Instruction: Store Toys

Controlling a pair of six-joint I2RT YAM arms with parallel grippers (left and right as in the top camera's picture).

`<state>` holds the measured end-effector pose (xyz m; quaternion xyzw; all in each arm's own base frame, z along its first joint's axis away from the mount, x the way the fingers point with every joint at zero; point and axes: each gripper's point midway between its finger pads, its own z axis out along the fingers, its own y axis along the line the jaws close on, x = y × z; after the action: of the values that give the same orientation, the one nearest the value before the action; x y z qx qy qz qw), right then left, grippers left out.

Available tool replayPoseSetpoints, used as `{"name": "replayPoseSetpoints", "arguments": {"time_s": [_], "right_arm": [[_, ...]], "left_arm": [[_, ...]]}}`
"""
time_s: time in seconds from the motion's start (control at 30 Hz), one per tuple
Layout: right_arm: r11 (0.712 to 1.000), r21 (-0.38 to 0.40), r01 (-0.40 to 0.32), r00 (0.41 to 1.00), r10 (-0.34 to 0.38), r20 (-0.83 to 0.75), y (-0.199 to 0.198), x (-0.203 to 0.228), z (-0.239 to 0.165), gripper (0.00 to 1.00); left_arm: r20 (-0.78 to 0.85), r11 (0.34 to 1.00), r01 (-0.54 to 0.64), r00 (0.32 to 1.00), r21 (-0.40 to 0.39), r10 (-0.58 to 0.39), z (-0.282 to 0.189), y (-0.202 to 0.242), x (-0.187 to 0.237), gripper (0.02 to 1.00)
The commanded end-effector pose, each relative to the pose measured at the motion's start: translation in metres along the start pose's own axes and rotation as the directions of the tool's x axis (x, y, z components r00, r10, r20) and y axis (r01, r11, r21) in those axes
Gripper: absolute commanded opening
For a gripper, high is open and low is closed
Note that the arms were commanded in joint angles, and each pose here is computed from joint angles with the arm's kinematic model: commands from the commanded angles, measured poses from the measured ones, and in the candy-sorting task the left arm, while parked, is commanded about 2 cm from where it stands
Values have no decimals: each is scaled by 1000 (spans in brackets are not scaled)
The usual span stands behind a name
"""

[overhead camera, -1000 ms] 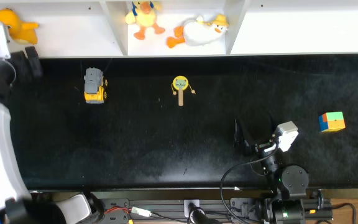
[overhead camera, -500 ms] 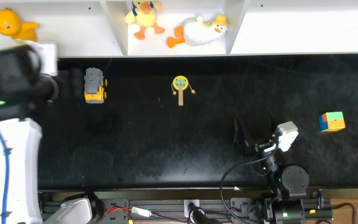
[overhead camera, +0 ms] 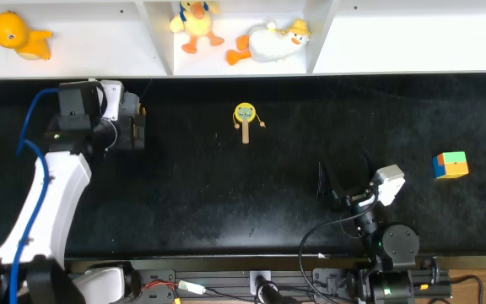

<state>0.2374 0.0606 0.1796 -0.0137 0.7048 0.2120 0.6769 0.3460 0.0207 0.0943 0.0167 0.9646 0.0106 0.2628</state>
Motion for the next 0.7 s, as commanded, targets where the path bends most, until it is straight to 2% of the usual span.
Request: {"name": "replayPoseSetpoints", "arguments": {"time_s": [0.03, 0.53, 0.6, 0.7], "right_arm": [[1000, 0, 3, 1000, -3, 0, 0, 3, 0, 993], [1000, 0, 3, 1000, -3, 0, 0, 3, 0, 996], [1000, 0, 3, 1000, -3, 0, 0, 3, 0, 996], [1000, 0, 3, 1000, -3, 0, 0, 3, 0, 996]], "left_arm": [[-65, 999, 32, 997, 35, -30, 30, -7, 13, 998], [-78, 999, 32, 997, 31, -29, 66, -5, 15, 998], [-72, 999, 32, 997, 30, -29, 67, -5, 13, 963], [-67, 999, 31, 997, 30, -29, 67, -5, 12, 860]]}}
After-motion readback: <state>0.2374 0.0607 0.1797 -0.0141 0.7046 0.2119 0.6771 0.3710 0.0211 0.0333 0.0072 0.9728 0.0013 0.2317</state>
